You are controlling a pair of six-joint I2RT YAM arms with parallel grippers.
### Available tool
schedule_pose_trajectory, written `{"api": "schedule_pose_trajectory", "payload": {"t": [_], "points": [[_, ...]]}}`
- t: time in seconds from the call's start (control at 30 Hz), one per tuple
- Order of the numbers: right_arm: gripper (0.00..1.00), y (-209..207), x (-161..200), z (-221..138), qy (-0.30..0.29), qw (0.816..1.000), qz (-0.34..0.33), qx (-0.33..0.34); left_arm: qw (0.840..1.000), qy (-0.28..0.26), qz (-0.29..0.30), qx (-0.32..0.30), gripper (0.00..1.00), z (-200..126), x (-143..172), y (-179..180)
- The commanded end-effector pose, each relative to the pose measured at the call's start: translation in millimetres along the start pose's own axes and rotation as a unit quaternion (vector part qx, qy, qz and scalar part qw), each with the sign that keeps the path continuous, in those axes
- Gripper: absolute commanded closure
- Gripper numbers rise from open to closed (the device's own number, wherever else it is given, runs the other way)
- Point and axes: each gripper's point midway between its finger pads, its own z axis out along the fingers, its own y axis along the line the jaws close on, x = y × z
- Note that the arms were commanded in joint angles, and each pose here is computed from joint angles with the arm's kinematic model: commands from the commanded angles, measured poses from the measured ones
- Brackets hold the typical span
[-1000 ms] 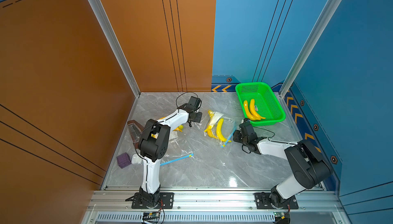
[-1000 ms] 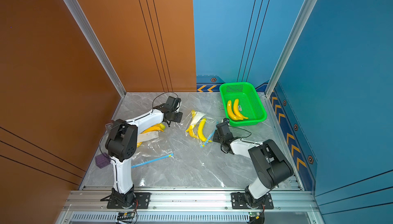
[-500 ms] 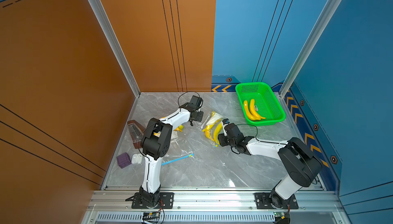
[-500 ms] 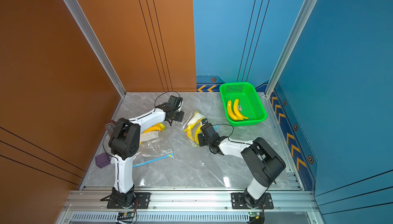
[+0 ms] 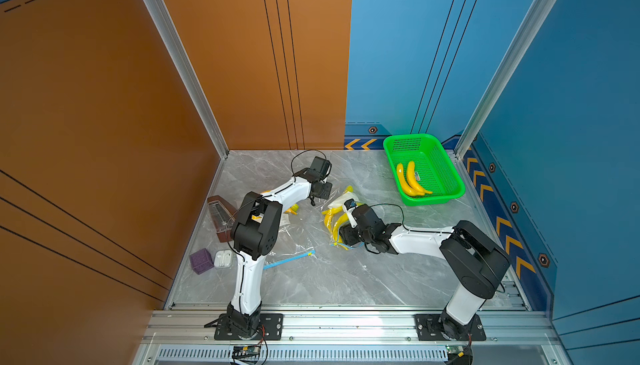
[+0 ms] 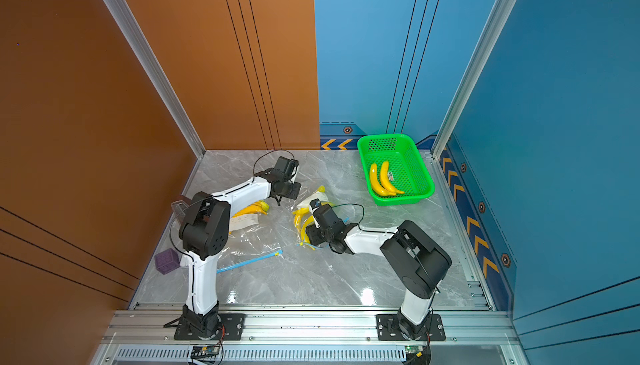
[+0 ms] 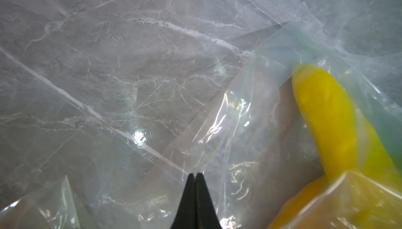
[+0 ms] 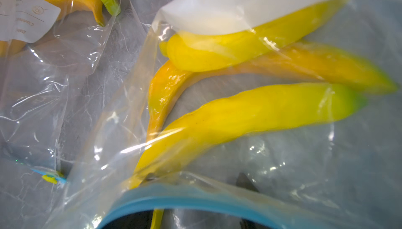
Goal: Open the zip-top bag and take out the banana
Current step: Pick up the banana from the zipper food storage bag.
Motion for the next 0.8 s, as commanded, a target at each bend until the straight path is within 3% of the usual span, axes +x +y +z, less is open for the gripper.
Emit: {"api": "schedule_pose_trajectory", "payload": {"t": [0.0, 0.37, 0.47, 0.6, 0.77], "points": [[0.38, 18.2, 29.8, 3.3, 0.044, 0.997, 0.010, -0.059, 1.000, 0.013, 0.010, -0.005, 1.00, 2.4, 4.8, -3.7], [0.35, 48.9, 4.3, -4.5, -0.023, 0.987, 0.062, -0.147, 1.000, 0.016, 0.009, -0.005, 1.00, 2.4, 8.6, -9.4], [0.36, 47.9, 3.3, -2.3, -0.020, 0.992, 0.041, -0.114, 1.000, 0.017, 0.009, -0.005, 1.00, 2.3, 9.5, -11.6], [0.37, 35.9, 23.3, 14.9, 0.026, 0.999, -0.018, -0.017, 1.000, 0.015, 0.007, -0.004, 1.00, 0.3, 9.5, -14.4], [0.38, 33.8, 41.4, 27.9, 0.050, 0.997, -0.047, 0.023, 1.000, 0.016, 0.007, -0.002, 1.00, -1.4, 10.9, -17.8]]}}
